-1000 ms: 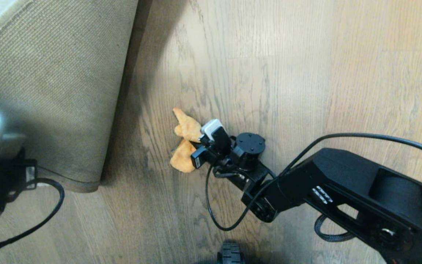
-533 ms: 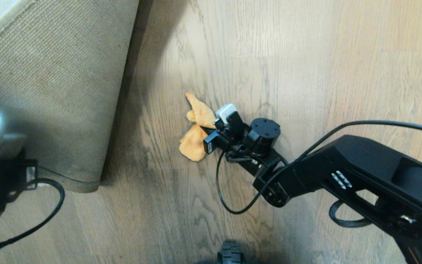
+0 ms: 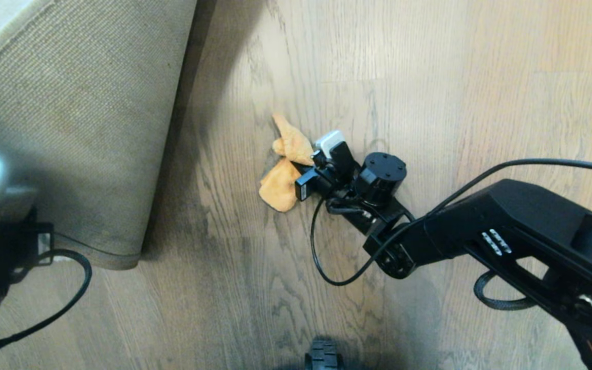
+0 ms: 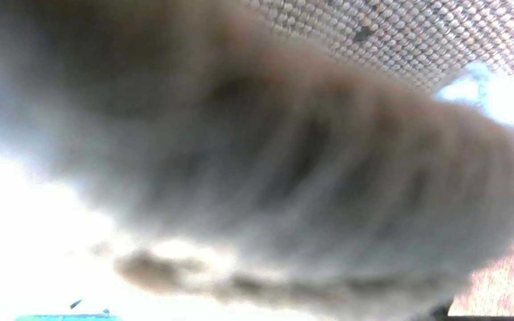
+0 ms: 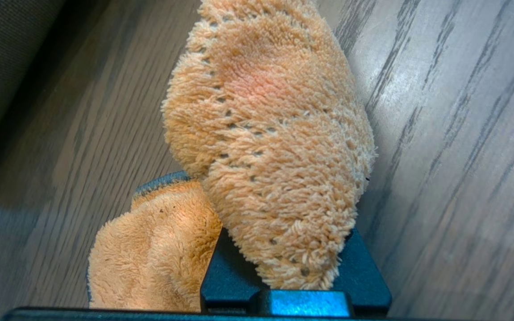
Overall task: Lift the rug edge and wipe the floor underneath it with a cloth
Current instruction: Wipe the floor under the carpet with a rag
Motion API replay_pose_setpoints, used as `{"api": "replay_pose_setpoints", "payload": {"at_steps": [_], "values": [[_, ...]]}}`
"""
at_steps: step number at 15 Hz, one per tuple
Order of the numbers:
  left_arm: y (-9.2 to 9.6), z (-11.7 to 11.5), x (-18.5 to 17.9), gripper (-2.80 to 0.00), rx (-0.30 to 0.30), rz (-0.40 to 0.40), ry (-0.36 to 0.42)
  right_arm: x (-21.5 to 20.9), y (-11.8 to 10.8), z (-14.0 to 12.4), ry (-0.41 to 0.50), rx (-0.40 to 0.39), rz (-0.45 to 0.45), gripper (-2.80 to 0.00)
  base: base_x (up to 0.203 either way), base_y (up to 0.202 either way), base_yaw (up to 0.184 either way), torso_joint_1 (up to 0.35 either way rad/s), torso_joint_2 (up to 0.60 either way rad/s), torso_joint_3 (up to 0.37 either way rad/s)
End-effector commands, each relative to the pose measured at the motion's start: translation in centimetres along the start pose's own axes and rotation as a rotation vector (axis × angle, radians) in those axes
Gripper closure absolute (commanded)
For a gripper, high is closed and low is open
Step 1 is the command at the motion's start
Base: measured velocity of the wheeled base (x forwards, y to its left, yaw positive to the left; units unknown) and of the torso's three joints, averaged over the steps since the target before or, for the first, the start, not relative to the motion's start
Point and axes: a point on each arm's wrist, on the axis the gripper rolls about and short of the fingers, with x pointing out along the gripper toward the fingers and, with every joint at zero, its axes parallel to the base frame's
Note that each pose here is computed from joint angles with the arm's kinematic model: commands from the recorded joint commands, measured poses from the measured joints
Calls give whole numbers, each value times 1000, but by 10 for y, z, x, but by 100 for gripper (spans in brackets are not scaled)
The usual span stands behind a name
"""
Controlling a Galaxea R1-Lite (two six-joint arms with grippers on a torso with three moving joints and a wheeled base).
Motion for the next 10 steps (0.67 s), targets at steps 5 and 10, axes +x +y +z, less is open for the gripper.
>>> {"api": "replay_pose_setpoints", "payload": {"at_steps": [5, 10], "values": [[0, 0, 0, 0, -1, 5, -1, -19, 46, -12, 62, 25, 106, 0, 0, 0, 0, 0, 0, 0], [0, 0, 0, 0, -1, 5, -1, -32, 87, -11, 69, 47, 193, 0, 0, 0, 0, 0, 0, 0]]}}
